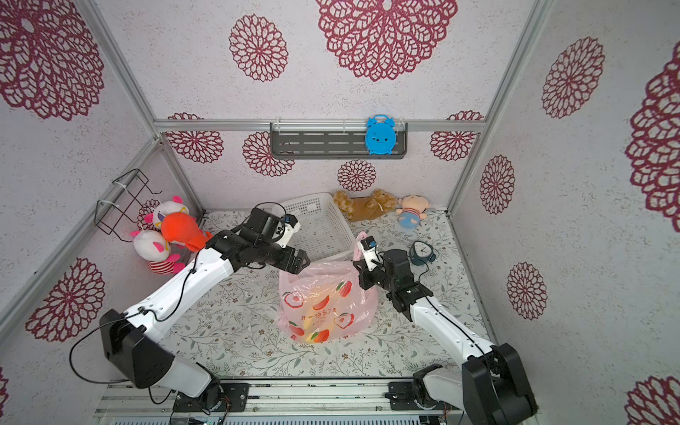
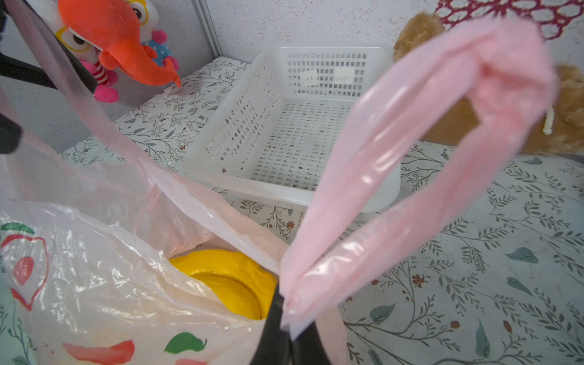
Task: Place the banana into a plastic bag & tie a knot
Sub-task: Adjust the plastic bag at the center of the board.
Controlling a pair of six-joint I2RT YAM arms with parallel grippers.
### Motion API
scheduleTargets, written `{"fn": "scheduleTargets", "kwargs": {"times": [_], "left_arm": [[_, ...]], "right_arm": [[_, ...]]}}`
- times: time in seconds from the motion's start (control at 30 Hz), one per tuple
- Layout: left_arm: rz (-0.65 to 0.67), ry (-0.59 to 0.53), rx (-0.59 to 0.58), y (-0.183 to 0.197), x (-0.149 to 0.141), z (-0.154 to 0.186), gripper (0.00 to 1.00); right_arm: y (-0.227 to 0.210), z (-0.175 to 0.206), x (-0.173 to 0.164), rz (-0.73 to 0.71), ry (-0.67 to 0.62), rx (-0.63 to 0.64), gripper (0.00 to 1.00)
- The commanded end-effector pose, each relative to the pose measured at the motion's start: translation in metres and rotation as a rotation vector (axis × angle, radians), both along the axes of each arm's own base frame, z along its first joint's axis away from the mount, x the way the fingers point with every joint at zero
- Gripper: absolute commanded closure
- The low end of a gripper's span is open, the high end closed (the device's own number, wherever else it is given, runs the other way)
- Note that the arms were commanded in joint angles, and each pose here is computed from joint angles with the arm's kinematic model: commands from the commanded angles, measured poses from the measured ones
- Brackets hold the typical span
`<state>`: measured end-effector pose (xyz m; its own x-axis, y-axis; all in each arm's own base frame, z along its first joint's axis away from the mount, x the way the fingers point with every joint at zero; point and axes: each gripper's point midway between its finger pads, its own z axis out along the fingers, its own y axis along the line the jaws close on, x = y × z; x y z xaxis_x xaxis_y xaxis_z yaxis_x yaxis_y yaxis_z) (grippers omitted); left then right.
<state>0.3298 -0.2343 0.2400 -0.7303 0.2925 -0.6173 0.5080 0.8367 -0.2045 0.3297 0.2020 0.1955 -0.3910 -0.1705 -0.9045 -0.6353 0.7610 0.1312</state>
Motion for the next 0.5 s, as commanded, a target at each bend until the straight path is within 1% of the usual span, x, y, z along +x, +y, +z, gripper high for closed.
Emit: {"fn": "scheduleTargets", "kwargs": {"times": [0.0,0.07,0.17,0.23,0.3,0.4,0.47], "left_arm": [[0.098,-0.209,-0.086,0.018,0.003,0.055,0.03],[0.162,-0.261,-0.111,0.038,-0.003,0.065,0.03],[0.201,-0.301,-0.179,0.055,-0.016,0.065,0.03],[0.197,-0.302,-0.232,0.057,-0.024,0.056,0.03],[0.207,-0.304,-0.252,0.059,-0.029,0.042,0.03],[0.264,-0.335,-0.318,0.064,-0.031,0.03,0.03],[0.338,-0.354,-0.367,0.071,-0.027,0.025,0.03]], "right_arm": [[0.004,0.015,0.001,0.028,-0.012,0.037,1.0],[0.006,0.014,0.001,0.036,-0.006,0.041,1.0],[0.007,0.013,0.002,0.046,0.007,0.05,1.0],[0.006,0.012,0.003,0.05,0.012,0.054,1.0],[0.006,0.013,0.003,0.054,0.017,0.06,1.0],[0.003,0.014,0.004,0.059,0.025,0.077,1.0],[0.0,0.015,0.006,0.063,0.028,0.092,1.0]]}}
